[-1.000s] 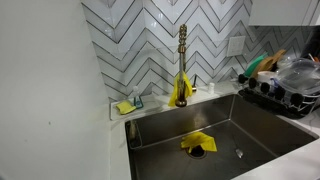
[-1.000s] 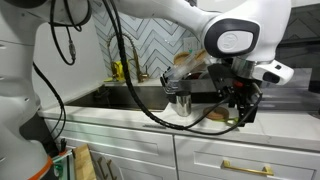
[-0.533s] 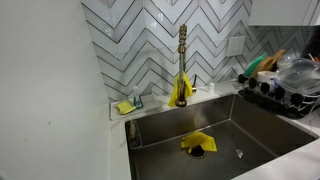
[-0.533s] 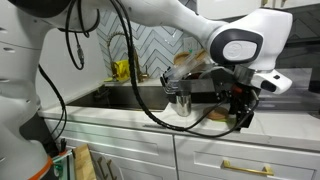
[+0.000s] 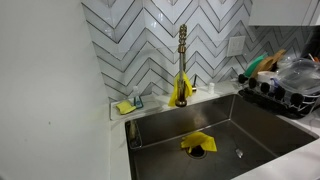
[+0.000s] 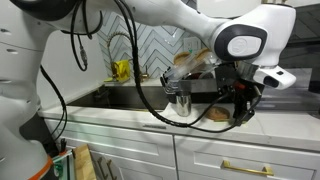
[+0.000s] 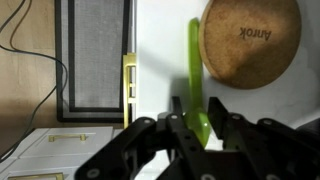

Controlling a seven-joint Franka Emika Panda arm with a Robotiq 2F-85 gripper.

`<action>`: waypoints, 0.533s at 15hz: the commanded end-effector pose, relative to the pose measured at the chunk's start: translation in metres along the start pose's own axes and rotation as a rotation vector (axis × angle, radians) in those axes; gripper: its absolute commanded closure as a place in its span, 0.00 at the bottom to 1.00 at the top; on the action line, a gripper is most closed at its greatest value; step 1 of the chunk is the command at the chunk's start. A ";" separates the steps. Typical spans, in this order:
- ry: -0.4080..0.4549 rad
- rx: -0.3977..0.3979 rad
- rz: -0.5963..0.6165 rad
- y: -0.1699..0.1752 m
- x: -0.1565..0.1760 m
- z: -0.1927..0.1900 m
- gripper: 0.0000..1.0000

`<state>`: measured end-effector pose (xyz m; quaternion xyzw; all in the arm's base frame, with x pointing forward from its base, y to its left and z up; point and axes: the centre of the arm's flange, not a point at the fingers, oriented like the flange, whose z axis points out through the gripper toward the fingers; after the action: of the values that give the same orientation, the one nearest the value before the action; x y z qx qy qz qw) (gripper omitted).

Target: Pick up the brown lid from the silver cup and put it on the kitchen counter, pick up the green measuring spoon and put it in the silver cup

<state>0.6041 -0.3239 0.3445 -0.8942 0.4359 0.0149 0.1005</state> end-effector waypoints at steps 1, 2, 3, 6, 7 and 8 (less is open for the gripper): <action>-0.004 -0.039 0.013 -0.002 0.003 -0.007 0.95; 0.000 -0.044 0.006 -0.002 0.002 -0.011 1.00; 0.011 -0.052 0.002 -0.002 0.002 -0.014 1.00; 0.040 -0.058 -0.005 -0.001 0.004 -0.022 0.97; 0.052 -0.049 -0.012 -0.002 0.002 -0.029 0.97; 0.062 -0.044 -0.018 -0.003 0.000 -0.034 0.97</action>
<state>0.6091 -0.3297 0.3636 -0.8996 0.4301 0.0017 0.0754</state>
